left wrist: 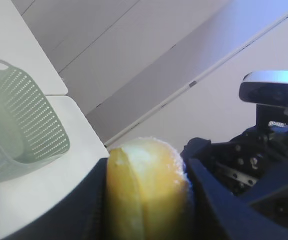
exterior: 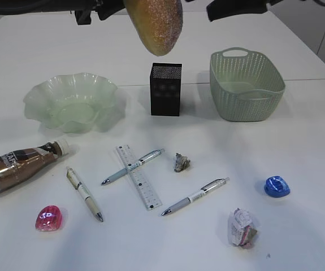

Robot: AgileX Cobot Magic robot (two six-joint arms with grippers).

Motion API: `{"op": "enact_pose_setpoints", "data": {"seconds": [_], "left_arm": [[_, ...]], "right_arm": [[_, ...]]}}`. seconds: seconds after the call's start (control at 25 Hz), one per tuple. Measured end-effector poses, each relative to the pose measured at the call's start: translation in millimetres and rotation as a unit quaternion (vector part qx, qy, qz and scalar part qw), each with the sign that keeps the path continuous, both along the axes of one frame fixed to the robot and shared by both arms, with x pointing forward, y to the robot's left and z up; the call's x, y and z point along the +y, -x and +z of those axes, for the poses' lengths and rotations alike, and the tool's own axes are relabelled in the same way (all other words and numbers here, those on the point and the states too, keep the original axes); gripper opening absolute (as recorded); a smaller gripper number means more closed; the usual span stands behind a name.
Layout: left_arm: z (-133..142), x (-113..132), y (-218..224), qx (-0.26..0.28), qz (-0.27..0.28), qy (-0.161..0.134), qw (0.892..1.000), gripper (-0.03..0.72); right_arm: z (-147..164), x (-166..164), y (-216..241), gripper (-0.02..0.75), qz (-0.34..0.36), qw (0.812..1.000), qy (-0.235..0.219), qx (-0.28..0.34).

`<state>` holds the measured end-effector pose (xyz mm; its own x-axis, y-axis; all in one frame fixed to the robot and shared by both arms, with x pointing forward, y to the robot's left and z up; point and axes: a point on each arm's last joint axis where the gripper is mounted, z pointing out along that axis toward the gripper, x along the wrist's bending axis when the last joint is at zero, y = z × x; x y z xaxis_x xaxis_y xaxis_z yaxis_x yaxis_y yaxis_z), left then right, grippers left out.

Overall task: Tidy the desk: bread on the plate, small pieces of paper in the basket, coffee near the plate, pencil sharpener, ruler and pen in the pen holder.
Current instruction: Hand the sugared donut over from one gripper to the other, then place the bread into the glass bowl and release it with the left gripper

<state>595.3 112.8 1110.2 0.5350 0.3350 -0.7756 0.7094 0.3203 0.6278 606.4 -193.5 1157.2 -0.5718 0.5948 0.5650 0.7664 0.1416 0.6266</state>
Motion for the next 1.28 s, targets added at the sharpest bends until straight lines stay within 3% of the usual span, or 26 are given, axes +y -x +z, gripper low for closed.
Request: {"op": "enact_pose_setpoints", "data": {"seconds": [0.2, 0.36, 0.56, 0.76, 0.8, 0.84, 1.08, 1.28], "left_arm": [[0.1, 0.6, -0.2, 0.001, 0.0, 0.001, 1.0, 0.301], [-0.4, 7.2, -3.4, -0.001, 0.008, -0.003, 1.0, 0.301], [-4.4, 31.2, -13.2, -0.009, 0.032, -0.033, 0.999, 0.301], [-12.0, 66.7, -25.4, -0.02, 0.072, -0.091, 0.993, 0.301], [-12.0, 66.7, -25.4, -0.02, 0.072, -0.091, 0.993, 0.301], [-16.5, 81.6, -30.7, -0.025, 0.098, -0.127, 0.987, 0.301], [-26.4, 114.9, -43.7, -0.046, 0.182, -0.232, 0.954, 0.301], [-38.8, 127.5, -54.2, -0.059, 0.23, -0.298, 0.925, 0.302]], "right_arm": [[16.0, -31.0, 3.4, 0.562, -0.041, 0.999, -0.001, -0.022], [13.8, -46.0, 2.3, 0.561, -0.059, 0.997, 0.03, -0.027], [6.2, -55.5, 1.4, 0.561, -0.066, 0.993, 0.091, -0.029], [5.3, -57.3, 1.2, 0.562, -0.068, 0.992, 0.098, -0.029], [5.3, -57.4, 1.2, 0.562, -0.068, 0.992, 0.098, -0.029], [5.1, -57.4, 1.3, 0.562, -0.068, 0.992, 0.099, -0.029], [5.0, -57.5, 1.3, 0.561, -0.067, 0.992, 0.1, -0.029], [4.9, -57.6, 1.3, 0.561, -0.067, 0.992, 0.101, -0.029]]}}
